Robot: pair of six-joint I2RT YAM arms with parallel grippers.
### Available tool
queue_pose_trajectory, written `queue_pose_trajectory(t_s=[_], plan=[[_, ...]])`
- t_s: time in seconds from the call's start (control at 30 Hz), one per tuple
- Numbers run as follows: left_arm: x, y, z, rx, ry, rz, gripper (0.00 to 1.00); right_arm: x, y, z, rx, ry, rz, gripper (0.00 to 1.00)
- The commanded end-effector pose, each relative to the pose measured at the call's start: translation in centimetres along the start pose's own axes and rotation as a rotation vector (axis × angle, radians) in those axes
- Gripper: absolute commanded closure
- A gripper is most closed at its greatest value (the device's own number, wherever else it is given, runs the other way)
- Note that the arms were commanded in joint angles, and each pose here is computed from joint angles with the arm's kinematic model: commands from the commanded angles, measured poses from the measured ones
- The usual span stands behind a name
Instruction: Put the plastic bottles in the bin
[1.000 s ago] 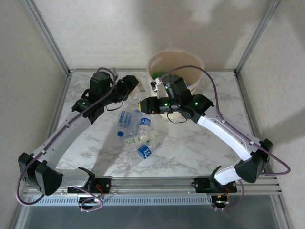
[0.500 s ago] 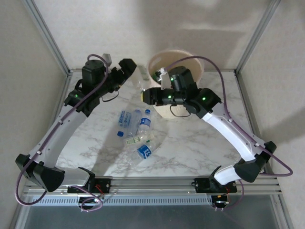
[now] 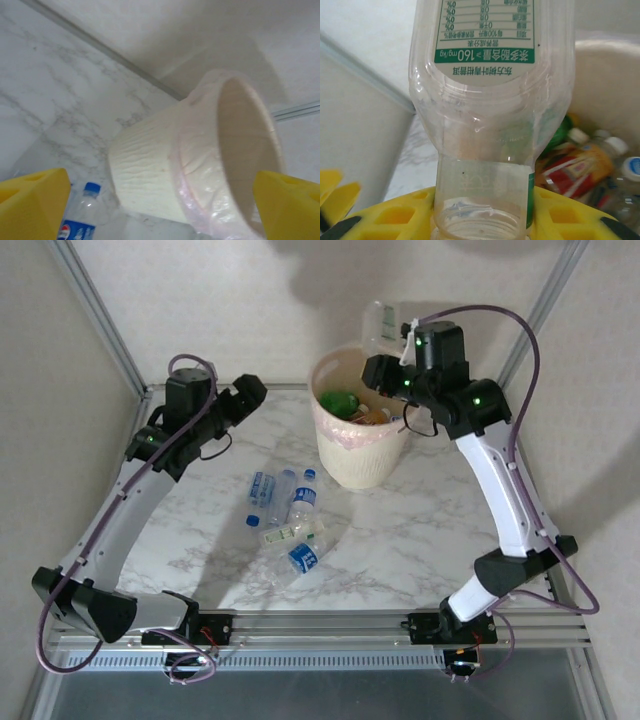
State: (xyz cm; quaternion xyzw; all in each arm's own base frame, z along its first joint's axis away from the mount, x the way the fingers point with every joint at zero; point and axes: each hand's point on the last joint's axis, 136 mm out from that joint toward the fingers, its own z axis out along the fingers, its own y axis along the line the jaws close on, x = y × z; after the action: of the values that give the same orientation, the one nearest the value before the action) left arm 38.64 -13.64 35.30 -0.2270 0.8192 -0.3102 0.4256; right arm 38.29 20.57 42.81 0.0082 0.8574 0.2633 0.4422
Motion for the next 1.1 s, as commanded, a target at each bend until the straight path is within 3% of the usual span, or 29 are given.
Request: queue_pose_trajectory(t_s=[0.0,0.33,0.47,0.6,0.83,1.07], plan=[[0.9,2.4,-0.5,-0.077,0.006,0.042,0.07,0.2,-2.9,1.6,0.103,0.037,-0.005,0.77],[2.4,6.3,0.4,-0.198,0.013,0.082,0.08,1.0,-7.6,6.0,0.268,0.102,-0.061,0.72],[3.2,8.2,0.8,-0.249,0.020,0.097,0.08,1.5,-9.2,6.3,0.354,0.121,-0.064,0.59],[4.3,10.0,1.2,-0.291,0.052,0.105,0.04,0.9,-9.4,5.2,0.376,0.091,-0.058,0.36],[5.8,13.1,1.8,-0.411,0.111,0.179,0.04,-0.5,-6.7,2.1,0.293,0.027,-0.048,0.31],[8.5,14.7,3.7,-0.465,0.193,0.299,0.01,2.3,2.9,-1.1,0.041,0.009,-0.204,0.30]])
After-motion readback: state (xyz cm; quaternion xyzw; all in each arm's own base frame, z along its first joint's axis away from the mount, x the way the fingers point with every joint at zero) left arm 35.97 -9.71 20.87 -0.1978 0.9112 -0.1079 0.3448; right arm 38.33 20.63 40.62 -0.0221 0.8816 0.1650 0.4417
